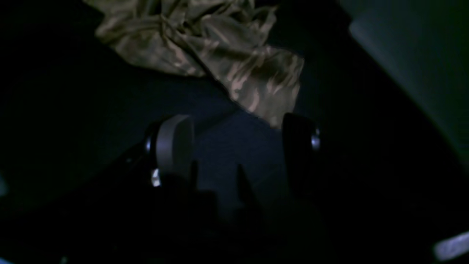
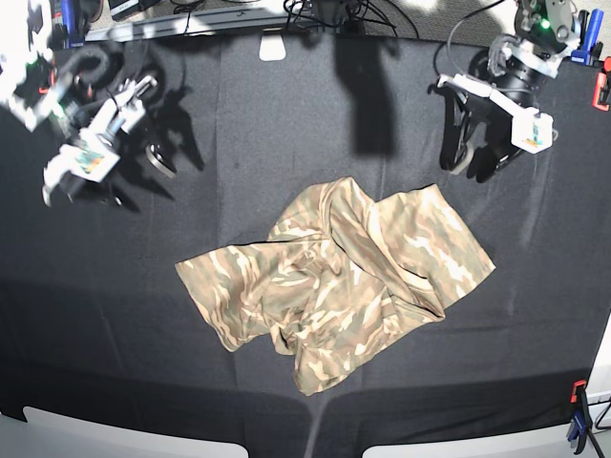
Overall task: Layout the t-shirt on the table in an organized manner, then fold the t-shirt properly
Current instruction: 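Move the right gripper down to the edge of the camouflage t-shirt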
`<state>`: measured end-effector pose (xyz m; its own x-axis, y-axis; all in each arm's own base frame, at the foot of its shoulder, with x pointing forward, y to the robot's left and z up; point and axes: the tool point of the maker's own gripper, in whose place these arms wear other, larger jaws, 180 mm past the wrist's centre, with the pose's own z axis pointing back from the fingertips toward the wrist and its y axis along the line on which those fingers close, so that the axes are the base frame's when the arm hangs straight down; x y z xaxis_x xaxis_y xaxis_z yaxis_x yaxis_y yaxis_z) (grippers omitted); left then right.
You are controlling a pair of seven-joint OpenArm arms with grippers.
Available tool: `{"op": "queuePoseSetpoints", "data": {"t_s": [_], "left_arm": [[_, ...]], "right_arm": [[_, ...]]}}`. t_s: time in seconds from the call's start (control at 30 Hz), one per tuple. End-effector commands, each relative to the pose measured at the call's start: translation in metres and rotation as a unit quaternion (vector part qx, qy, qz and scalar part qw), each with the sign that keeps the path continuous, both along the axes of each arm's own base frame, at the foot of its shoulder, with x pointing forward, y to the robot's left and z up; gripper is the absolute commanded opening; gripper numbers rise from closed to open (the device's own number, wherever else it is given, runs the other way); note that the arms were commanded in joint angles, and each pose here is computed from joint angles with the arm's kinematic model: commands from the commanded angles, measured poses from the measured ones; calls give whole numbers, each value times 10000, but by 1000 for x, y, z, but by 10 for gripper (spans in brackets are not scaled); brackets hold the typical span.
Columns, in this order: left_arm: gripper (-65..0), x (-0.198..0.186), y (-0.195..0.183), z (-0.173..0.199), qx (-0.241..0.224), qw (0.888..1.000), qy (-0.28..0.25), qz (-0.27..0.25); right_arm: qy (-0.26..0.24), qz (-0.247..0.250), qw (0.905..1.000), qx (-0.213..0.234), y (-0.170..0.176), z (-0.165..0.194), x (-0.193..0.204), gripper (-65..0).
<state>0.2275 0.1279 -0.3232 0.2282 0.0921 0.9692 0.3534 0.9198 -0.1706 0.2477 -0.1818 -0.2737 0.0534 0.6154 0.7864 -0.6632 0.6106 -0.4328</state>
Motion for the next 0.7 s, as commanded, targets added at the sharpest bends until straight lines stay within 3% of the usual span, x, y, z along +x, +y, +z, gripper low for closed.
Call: {"op": "queuePoseSetpoints", "data": {"t_s": [0.0, 0.07, 0.23, 0.3, 0.5, 0.67], "left_arm": [[-400, 2, 1, 12, -100, 9997, -211, 8], [-400, 2, 1, 12, -100, 9997, -211, 8], [-400, 2, 1, 12, -99, 9997, -209, 7], [-400, 2, 1, 12, -97, 9997, -208, 7], [-400, 2, 1, 12, -97, 9997, -206, 7], [-400, 2, 1, 12, -99, 9997, -208, 8]], "right_arm": [[-337, 106, 9994, -36, 2, 17, 10, -280], [-539, 162, 9980, -295, 3, 22, 22, -282], [-637, 489, 9948, -630, 24, 10, 42, -401], [-612, 629, 9932, -759, 35, -2, 50, -415], [-575, 950, 9821, -1522, 54, -47, 83, -416], [-436, 1056, 9779, -1753, 68, -74, 110, -416]]}}
